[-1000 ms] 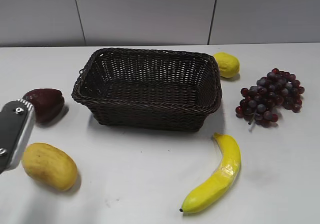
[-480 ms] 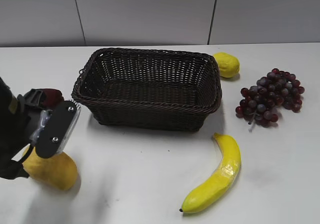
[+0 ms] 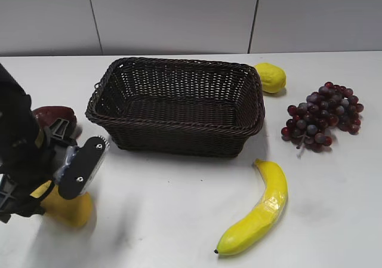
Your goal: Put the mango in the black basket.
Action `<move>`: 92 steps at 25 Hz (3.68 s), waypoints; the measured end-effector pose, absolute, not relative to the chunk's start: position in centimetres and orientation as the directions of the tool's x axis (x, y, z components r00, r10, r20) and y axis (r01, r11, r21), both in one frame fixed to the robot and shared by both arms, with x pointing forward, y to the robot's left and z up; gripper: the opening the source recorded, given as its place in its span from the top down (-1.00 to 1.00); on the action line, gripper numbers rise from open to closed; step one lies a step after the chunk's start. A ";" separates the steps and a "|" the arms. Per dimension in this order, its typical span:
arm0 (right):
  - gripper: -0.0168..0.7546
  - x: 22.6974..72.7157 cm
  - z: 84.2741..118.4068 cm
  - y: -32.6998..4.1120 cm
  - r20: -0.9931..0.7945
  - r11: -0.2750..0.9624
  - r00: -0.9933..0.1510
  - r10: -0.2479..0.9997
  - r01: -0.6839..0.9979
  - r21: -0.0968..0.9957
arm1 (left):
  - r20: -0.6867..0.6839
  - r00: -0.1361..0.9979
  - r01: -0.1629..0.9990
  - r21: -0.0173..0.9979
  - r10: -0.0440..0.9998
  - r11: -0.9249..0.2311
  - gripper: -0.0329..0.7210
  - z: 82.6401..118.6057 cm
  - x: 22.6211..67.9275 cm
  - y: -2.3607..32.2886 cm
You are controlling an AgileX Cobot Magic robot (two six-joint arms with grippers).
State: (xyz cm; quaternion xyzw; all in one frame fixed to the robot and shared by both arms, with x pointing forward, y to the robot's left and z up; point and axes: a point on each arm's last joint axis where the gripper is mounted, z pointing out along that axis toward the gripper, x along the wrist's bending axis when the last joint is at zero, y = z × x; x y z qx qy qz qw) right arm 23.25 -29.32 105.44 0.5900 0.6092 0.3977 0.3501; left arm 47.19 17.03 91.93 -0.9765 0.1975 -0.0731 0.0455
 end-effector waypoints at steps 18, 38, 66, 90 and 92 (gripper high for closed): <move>-0.21 23.3 105.4 -29.3 0.043 -0.012 -0.059 0.997 0.440 0.898 | 0.085 0.908 -0.395 -0.153 -0.410 -0.906 -0.63 91.1 47.3 17.2; -0.21 23.3 105.4 -29.3 0.043 -0.012 -0.059 0.997 0.440 0.898 | 0.399 0.890 -0.249 0.021 -0.221 -0.968 -0.63 108.8 50.2 14.8; -0.21 23.3 105.4 -29.3 0.043 -0.012 -0.059 0.997 0.440 0.898 | 0.261 0.950 -0.224 0.182 -0.173 -0.957 -0.63 94.3 63.7 4.4; -0.21 23.3 105.4 -29.3 0.043 -0.012 -0.059 0.997 0.440 0.898 | 0.345 0.935 -0.043 0.350 0.086 -0.936 -0.74 101.0 63.1 4.8; -0.21 23.3 105.4 -29.3 0.043 -0.012 -0.059 0.997 0.440 0.898 | 0.343 0.914 0.065 0.406 0.217 -0.912 -0.68 103.3 63.0 5.7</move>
